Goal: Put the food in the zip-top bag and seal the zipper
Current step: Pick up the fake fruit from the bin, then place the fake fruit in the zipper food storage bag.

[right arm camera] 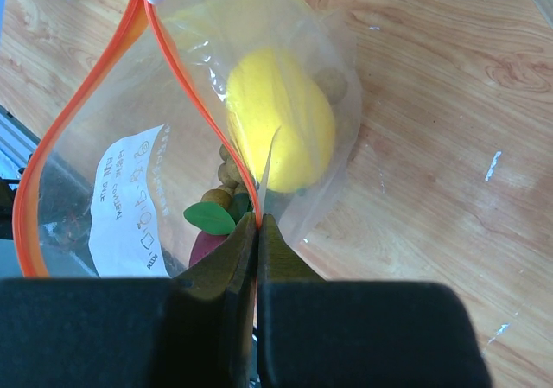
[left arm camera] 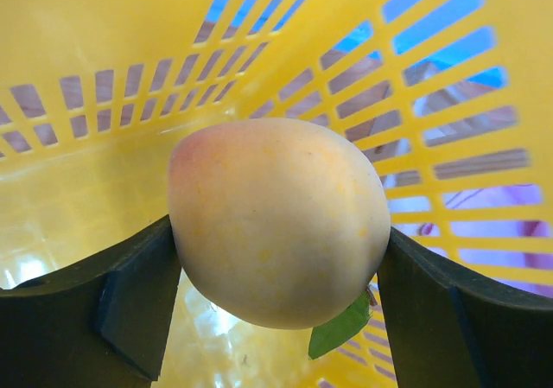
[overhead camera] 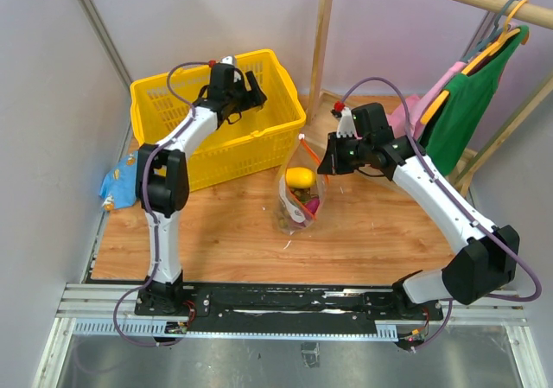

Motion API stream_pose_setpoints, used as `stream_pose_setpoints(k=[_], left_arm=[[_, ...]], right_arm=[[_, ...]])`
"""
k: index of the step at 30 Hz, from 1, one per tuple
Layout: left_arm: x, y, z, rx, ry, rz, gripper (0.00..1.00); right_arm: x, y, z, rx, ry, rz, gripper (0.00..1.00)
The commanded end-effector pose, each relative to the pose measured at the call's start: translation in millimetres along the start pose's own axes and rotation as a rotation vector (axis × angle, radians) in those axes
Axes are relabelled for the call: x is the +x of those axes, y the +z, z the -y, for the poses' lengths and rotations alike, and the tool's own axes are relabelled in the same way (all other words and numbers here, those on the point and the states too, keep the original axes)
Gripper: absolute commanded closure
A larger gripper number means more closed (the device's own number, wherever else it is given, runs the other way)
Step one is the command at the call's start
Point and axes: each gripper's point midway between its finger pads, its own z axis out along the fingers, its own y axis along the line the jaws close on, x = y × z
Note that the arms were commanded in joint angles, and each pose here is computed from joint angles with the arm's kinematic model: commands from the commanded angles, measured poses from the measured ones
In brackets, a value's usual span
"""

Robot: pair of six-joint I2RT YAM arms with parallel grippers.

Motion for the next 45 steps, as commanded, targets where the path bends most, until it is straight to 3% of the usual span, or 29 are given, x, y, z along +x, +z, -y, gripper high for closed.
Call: stream_pose_setpoints(k=[1, 11, 20, 36, 45], left_arm=[[-27, -36, 12, 0.010, 0.056, 0.023, 0.80], [-55, -111, 44, 0.065, 0.105, 0.029, 0.80], [-46, -189, 86, 0.164, 0.159, 0.028, 0.80], [39, -300, 189, 0.410, 0.326, -0.077, 0.79], [106, -307, 199, 0.426, 0.377, -0.191, 0.76]], right_arm=[[-1, -9, 3, 0.038, -0.016, 0.013, 0.99], [-3, -13, -3, 0.070, -0.031, 0.018, 0.99], [-10, -14, -4, 0.105, -0.029, 0.031, 1.00], [-24, -15, -20, 0.093, -0.063, 0.074, 0.99], [-23, -13, -19, 0.096, -0.066, 0.077, 0.99]])
